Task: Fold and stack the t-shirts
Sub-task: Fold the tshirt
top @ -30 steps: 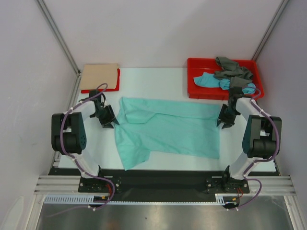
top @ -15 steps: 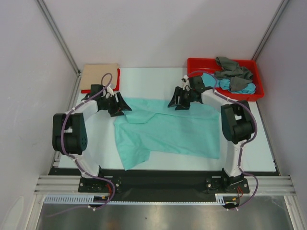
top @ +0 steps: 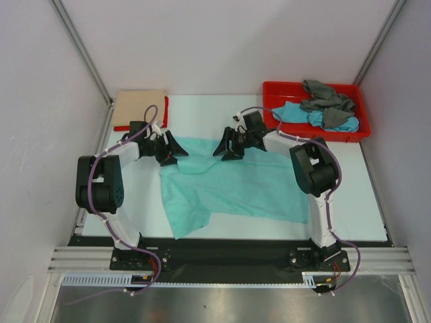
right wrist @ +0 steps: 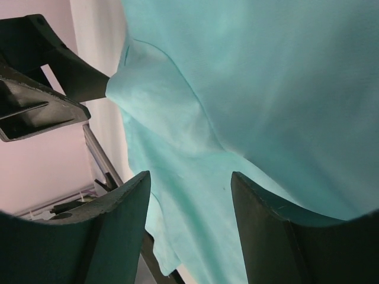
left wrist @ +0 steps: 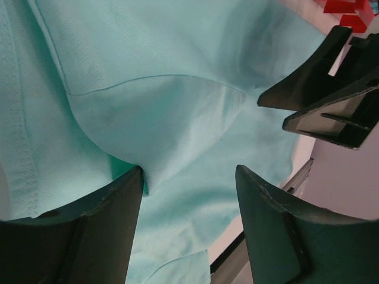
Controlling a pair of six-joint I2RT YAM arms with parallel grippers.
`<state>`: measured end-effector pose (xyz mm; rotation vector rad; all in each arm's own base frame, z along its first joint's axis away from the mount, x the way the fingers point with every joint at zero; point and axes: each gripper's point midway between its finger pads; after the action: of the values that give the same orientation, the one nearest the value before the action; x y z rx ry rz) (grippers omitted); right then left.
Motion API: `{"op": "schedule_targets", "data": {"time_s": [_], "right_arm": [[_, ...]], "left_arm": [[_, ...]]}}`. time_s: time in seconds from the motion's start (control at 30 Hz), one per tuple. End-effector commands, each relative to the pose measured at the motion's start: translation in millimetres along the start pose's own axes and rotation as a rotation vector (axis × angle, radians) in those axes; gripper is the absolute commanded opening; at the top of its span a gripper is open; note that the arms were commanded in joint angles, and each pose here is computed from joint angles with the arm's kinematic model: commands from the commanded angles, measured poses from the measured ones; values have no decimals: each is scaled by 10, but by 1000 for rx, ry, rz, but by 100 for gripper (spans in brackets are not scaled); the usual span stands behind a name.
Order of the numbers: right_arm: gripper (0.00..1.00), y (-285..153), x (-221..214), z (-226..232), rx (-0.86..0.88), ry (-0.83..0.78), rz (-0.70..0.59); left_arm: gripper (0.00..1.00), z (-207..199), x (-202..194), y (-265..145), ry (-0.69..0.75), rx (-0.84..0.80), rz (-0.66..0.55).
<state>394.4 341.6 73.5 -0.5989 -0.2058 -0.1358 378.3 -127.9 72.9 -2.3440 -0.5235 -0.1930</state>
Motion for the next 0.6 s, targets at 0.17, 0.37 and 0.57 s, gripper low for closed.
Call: {"op": "schedule_targets", "data": {"time_s": [0.17, 0.37, 0.57], "right_arm": [[63, 174, -230, 201, 46, -45, 47], [59, 320, -397, 113, 32, 0, 51], [59, 402, -360, 111, 51, 29, 7]], "left_arm": [[65, -264, -41, 19, -37, -76, 29], [62, -286, 2, 13, -92, -74, -1], [63, -152, 42, -19, -81, 15, -9]]}}
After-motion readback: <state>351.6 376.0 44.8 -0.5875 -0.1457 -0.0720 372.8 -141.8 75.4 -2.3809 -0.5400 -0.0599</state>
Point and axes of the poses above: each gripper's point midway between its finger pads, its own y axis out along the fingers, its own z axis along the line the jaws close on, x = y × z, and after that the axes turned 2 degrees about y, right-handed
